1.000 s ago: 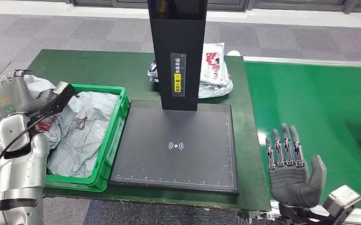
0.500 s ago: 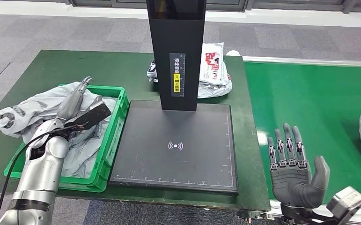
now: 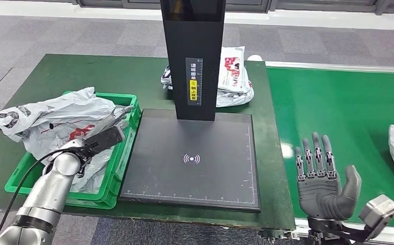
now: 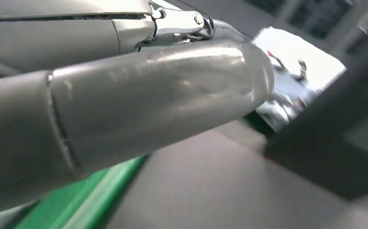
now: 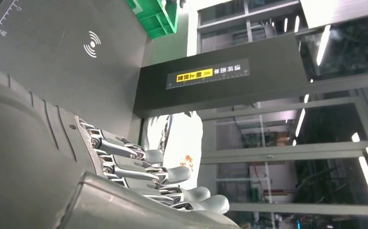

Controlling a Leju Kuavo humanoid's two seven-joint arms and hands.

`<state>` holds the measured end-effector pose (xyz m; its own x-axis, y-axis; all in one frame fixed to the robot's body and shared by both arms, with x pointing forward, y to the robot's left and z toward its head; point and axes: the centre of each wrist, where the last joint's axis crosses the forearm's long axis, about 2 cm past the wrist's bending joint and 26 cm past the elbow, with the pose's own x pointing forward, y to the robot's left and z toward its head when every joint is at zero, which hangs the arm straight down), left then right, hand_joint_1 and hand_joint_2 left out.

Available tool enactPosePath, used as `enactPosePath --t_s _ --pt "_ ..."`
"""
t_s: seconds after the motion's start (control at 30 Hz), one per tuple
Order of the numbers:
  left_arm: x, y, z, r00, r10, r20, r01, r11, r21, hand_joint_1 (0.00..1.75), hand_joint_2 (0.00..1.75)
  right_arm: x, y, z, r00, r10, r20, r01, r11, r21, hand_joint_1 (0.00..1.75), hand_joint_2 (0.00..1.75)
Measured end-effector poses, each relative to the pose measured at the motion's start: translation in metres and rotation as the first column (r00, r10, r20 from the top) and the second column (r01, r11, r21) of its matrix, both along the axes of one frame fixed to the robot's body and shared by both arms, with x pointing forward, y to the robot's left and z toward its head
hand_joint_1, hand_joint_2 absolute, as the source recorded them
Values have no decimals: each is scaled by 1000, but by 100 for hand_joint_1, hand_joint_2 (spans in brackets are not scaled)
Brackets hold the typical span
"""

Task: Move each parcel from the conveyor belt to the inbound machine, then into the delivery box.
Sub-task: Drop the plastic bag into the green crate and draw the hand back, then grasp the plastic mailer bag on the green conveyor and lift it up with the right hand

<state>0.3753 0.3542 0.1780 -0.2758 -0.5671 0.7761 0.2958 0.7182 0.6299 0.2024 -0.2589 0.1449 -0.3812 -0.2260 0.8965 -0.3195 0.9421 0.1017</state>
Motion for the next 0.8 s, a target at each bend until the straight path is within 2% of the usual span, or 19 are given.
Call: enactPosePath --t_s 0.1,0.17,0.23,0.3,0.37,0.43,0.5,0.6,0.8 --pt "5 -4 6 991 115 72 -112 993 -34 0 0 -3 0 -2 1000 -9 -15 9 1000 -7 0 0" --pt "8 -9 11 982 156 107 -150 987 -59 0 0 -5 -1 -4 1000 -13 -23 13 1000 -11 0 0" --pt "8 -12 14 970 190 150 -179 980 -81 0 87 -6 -2 -5 999 -19 -31 18 1000 -21 0 0" --pt "5 -16 19 935 253 249 -229 966 -124 0 175 -6 -4 -6 998 -38 -48 36 998 -48 0 0" --pt "-3 -22 26 886 310 345 -256 947 -194 0 175 -5 -8 -6 993 -81 -81 73 993 -94 0 0" --pt "-16 -30 29 862 331 385 -240 934 -266 0 175 -1 -16 -5 980 -156 -121 135 978 -160 0 0" --pt "-32 -39 28 854 338 396 -215 922 -323 0 175 5 -26 -3 962 -229 -146 194 956 -220 0 0" --pt "-50 -48 26 844 350 406 -199 908 -367 0 175 12 -40 -2 947 -282 -151 239 937 -256 0 0" --pt "-62 -53 29 831 360 425 -189 900 -392 0 175 15 -47 -2 940 -303 -154 255 928 -270 0 0"
